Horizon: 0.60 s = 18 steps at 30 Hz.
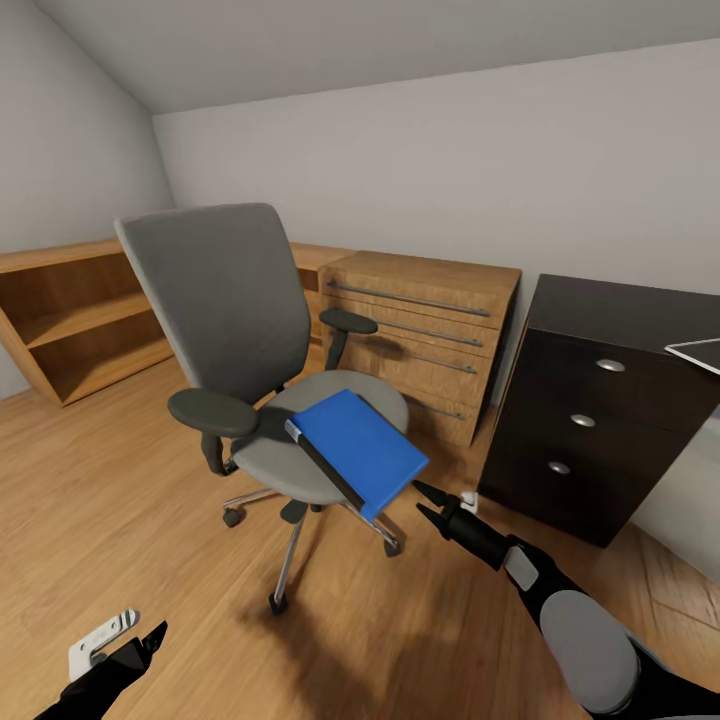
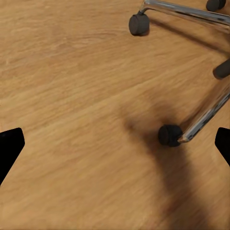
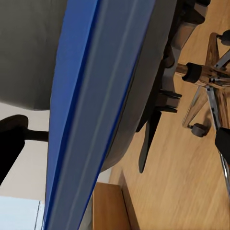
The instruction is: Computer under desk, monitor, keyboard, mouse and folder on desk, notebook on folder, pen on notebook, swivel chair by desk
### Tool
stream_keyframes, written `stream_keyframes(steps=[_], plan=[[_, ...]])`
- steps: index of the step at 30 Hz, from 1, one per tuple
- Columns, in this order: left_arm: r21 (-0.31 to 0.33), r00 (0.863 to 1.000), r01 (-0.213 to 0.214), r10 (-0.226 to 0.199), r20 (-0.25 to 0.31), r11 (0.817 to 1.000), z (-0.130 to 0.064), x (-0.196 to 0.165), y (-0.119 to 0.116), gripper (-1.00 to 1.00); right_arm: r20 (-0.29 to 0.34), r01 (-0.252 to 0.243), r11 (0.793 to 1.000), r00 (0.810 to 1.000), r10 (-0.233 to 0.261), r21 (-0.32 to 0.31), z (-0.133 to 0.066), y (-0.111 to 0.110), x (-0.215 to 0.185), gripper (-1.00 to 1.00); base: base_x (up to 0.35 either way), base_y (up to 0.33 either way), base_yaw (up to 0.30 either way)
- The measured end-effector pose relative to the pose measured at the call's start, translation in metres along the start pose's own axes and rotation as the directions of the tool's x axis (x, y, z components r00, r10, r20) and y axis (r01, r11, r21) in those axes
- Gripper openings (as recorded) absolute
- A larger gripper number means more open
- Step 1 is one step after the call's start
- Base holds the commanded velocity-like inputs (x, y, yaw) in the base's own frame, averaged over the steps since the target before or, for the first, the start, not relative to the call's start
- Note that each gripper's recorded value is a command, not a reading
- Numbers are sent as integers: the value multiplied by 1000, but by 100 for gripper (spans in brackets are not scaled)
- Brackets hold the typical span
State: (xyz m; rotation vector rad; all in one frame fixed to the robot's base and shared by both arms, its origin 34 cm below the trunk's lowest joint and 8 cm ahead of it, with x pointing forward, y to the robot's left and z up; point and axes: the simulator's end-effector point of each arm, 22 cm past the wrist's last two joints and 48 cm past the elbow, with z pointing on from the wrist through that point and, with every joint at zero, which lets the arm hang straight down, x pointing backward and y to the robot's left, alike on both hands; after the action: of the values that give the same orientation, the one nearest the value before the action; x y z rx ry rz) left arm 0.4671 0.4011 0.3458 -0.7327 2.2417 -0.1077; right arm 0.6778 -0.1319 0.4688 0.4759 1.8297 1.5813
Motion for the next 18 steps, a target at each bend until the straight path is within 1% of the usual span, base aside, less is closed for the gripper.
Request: stream_keyframes(steps=[7, 18], plan=[[-1, 1000, 0, 0, 0, 1000, 0, 0, 0, 100, -5, -3, 1000, 1000, 3, -6, 4, 2, 4, 100, 116, 88, 0], [-4, 1000, 1, -1, -4, 1000, 1, 2, 2, 100, -6, -4, 1000, 1000, 4, -7, 5, 3, 5, 100, 19, 14, 0]])
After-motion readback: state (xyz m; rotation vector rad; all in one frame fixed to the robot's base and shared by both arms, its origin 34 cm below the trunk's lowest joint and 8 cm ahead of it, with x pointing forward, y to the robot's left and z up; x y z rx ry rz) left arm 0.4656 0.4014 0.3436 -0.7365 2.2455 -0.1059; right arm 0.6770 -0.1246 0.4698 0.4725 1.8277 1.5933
